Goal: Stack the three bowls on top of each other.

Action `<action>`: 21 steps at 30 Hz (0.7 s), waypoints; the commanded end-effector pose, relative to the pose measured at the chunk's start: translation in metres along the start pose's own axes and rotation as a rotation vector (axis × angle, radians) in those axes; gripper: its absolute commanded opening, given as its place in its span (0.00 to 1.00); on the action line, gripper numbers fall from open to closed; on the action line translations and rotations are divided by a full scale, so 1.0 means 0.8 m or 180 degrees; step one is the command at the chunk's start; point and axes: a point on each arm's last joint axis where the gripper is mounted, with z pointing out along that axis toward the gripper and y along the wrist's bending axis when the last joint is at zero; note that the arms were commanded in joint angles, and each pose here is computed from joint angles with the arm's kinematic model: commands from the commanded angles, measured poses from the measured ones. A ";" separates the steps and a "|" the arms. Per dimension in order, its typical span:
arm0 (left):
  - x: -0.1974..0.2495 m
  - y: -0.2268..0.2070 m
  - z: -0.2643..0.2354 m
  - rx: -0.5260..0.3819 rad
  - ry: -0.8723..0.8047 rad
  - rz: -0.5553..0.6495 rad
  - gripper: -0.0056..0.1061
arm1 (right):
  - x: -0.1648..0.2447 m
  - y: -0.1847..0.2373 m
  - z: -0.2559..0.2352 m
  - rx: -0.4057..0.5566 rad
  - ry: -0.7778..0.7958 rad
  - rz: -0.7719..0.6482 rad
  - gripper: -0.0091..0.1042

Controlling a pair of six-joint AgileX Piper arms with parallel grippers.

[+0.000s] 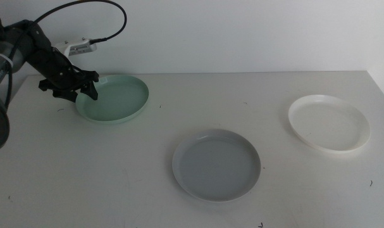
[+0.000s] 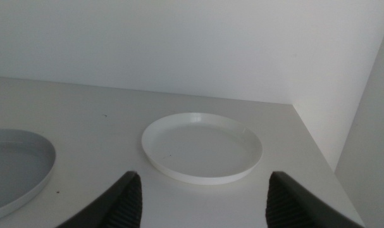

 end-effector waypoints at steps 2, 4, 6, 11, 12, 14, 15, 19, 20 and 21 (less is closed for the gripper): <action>-0.021 -0.014 -0.048 0.0043 -0.0358 0.0034 0.52 | -0.012 -0.002 -0.003 0.0075 -0.0323 -0.0054 0.52; -0.021 -0.014 -0.048 0.0041 -0.0357 0.0036 0.43 | -0.012 -0.002 -0.003 0.0075 -0.0323 -0.0054 0.52; -0.021 -0.014 -0.048 0.0040 -0.0363 0.0038 0.30 | -0.012 -0.002 -0.003 0.0075 -0.0323 -0.0054 0.52; -0.021 -0.014 -0.048 0.0045 -0.0357 0.0034 0.06 | -0.012 -0.002 -0.003 0.0075 -0.0323 -0.0054 0.52; -0.021 -0.014 -0.048 0.0051 -0.0358 0.0031 0.05 | -0.012 -0.002 -0.003 0.0075 -0.0323 -0.0054 0.52; -0.021 -0.014 -0.049 0.0058 -0.0364 -0.0011 0.05 | -0.012 -0.002 -0.003 0.0075 -0.0323 -0.0054 0.52; -0.021 -0.014 -0.050 0.0077 -0.0371 -0.0019 0.05 | -0.012 -0.002 -0.003 0.0075 -0.0323 -0.0054 0.52; -0.023 -0.019 -0.068 0.0160 -0.0397 0.0032 0.05 | -0.012 -0.002 -0.003 0.0075 -0.0323 -0.0054 0.52; -0.023 -0.021 -0.073 0.0196 -0.0393 0.0043 0.05 | -0.012 -0.002 -0.003 0.0075 -0.0323 -0.0054 0.52; -0.023 -0.022 -0.079 0.0213 -0.0385 0.0057 0.05 | -0.012 -0.002 -0.003 0.0075 -0.0323 -0.0054 0.52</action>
